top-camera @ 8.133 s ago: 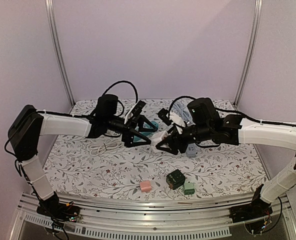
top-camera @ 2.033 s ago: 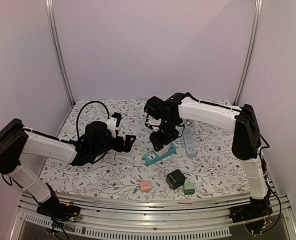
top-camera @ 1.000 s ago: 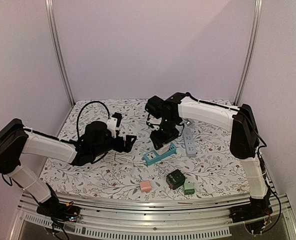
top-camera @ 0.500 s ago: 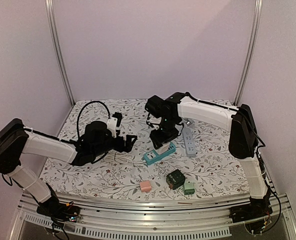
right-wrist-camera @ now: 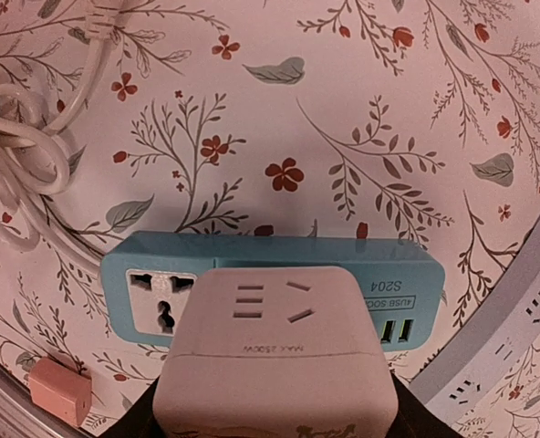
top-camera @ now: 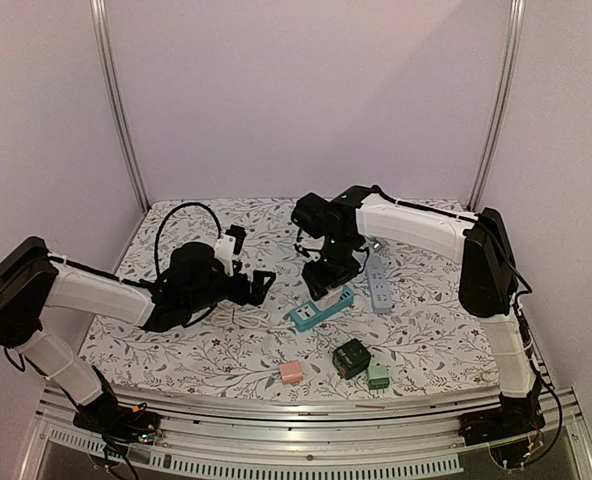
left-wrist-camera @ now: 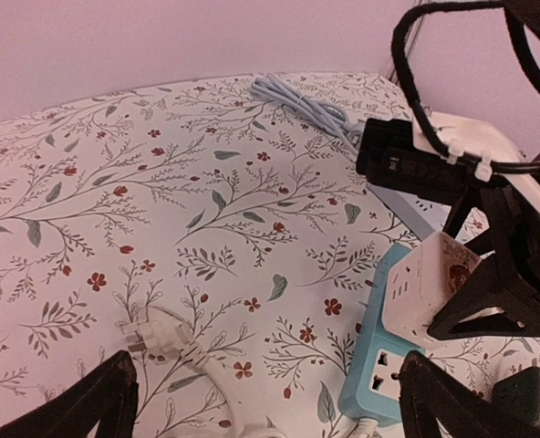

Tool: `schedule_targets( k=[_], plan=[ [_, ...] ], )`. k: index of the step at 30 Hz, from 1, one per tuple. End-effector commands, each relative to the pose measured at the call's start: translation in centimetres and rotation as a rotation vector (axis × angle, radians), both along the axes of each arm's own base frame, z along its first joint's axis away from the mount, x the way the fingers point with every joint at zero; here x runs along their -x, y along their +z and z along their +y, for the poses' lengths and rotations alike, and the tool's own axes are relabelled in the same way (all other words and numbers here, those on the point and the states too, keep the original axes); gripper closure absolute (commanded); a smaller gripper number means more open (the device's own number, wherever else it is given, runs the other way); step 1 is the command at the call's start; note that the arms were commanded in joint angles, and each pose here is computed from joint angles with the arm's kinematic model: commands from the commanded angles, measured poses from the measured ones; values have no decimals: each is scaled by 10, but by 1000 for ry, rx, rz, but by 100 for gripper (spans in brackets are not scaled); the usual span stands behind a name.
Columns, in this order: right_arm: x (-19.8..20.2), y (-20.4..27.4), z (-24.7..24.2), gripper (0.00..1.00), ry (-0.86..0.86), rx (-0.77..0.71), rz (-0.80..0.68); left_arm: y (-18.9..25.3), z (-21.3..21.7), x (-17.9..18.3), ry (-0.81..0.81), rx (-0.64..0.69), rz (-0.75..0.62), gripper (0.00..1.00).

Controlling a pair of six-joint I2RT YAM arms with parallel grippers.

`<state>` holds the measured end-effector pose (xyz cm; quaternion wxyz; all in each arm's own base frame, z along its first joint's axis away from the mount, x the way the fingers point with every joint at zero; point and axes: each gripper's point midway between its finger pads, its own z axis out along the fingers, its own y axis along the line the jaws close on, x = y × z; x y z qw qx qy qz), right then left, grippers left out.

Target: Insert the plug

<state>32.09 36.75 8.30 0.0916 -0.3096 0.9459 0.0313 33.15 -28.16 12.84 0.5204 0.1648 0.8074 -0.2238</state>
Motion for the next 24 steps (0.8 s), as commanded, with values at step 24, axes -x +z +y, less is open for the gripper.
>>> schedule_targets(
  k=[24],
  plan=[
    [20,-39,-39,100,-6,183,131,3,6,-4,21,16,-9,1]
  ],
)
